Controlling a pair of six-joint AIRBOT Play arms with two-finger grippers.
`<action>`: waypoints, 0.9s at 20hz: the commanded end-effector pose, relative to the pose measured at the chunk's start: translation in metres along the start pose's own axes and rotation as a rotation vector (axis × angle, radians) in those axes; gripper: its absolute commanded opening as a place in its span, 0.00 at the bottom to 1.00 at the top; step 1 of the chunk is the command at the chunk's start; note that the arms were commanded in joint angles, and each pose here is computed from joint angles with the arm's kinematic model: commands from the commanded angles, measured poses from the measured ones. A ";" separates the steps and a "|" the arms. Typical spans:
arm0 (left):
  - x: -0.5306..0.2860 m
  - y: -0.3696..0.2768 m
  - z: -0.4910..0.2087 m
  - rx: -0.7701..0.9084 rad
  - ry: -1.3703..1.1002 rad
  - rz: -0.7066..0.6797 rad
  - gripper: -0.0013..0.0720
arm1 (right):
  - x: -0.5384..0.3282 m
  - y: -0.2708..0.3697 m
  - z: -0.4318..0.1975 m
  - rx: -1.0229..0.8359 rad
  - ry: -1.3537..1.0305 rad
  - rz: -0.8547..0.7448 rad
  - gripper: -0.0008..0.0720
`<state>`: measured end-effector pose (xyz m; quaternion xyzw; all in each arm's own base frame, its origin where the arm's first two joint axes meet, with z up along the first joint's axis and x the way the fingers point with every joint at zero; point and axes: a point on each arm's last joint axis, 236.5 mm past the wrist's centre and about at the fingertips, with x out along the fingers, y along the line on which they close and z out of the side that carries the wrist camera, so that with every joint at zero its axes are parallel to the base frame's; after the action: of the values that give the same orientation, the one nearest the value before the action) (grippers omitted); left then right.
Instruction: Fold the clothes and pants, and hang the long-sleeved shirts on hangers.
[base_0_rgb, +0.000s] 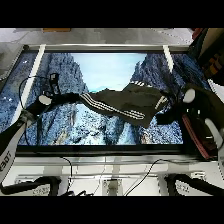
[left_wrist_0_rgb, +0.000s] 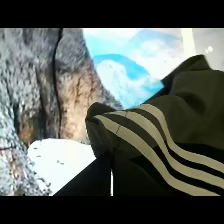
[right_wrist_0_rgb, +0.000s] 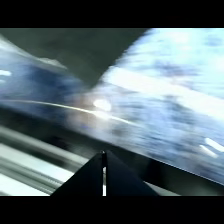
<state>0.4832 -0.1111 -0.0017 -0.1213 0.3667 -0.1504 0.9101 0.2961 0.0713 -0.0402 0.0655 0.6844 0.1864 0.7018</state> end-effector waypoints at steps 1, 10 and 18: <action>-0.020 -0.014 0.018 0.107 -0.044 -0.022 0.03 | 0.036 0.017 0.009 0.275 -0.273 0.134 0.25; -0.022 -0.022 0.010 0.106 -0.010 -0.052 0.03 | 0.100 -0.009 0.023 0.756 -0.312 0.231 0.70; -0.023 -0.021 0.012 0.108 -0.015 -0.050 0.03 | 0.060 -0.004 0.085 0.556 -0.493 0.259 0.03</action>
<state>0.4715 -0.1216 0.0260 -0.0830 0.3500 -0.1920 0.9131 0.3547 0.0978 -0.1171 0.3868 0.5357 0.0272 0.7501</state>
